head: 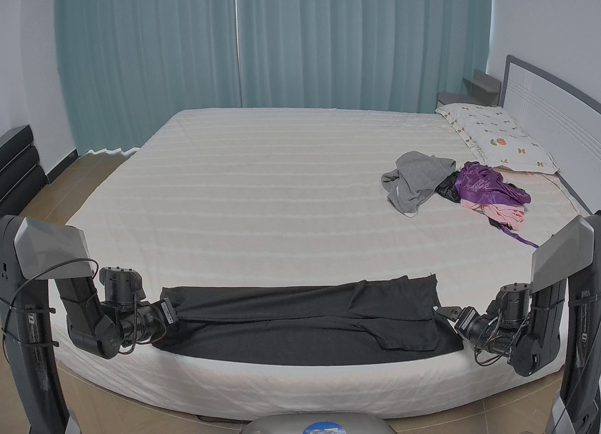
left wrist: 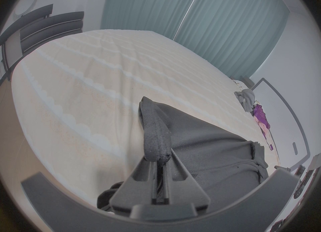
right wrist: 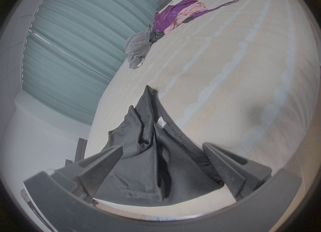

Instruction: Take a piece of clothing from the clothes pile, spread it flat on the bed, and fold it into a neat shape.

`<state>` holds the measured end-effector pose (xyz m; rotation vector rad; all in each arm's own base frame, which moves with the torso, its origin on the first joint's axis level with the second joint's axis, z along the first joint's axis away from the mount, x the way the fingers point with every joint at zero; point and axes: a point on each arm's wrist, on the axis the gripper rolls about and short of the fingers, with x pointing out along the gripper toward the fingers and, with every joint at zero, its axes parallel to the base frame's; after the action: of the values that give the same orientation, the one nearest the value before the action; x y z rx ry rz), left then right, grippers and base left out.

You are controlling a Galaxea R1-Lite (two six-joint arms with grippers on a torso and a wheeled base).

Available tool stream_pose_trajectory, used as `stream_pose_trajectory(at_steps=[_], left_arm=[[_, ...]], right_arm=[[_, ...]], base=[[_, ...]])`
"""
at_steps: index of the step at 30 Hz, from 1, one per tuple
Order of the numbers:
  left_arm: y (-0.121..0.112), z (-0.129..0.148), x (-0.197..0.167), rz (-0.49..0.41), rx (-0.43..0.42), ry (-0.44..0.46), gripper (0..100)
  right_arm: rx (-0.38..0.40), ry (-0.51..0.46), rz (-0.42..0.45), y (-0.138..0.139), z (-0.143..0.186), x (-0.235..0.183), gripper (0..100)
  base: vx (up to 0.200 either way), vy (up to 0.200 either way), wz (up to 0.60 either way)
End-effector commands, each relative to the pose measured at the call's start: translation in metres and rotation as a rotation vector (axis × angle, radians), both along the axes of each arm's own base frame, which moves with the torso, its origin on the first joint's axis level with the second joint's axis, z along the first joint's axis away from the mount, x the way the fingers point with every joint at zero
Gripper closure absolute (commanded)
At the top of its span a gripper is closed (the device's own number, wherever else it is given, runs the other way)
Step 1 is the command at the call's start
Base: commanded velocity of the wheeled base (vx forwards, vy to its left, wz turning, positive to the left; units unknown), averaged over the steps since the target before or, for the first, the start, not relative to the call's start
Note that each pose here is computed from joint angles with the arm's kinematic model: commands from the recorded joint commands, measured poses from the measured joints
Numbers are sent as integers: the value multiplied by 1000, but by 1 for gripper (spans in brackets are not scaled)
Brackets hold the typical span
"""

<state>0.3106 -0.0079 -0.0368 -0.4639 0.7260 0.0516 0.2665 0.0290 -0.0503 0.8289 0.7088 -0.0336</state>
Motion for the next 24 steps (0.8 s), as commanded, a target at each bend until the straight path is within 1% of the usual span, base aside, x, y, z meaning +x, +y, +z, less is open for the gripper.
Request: stream_pose_trajectory(at_steps=[1,10,13,21,24], left_arm=[[-3,6,2,-5,-7,-21,100],[-11,17,-1,-23,-8,-48,100],[-15,31,-2,-8,-37,-83,100],[-31,51,-11,-53,-48,-130,100],[-38,55,-12,-61,-37,-143,100]], right_arm=[[1,-6,1,0,0,1,0],[0,-6,0,0,0,1,0],[2,-6,0,0,0,1,0],[3,-5,-1,0,0,1,0],[4,-9,-2,0,1,1,0]], base=[[0,-200,0],[0,-200,0],[0,-200,0],[0,-200,0],[0,-200,0]])
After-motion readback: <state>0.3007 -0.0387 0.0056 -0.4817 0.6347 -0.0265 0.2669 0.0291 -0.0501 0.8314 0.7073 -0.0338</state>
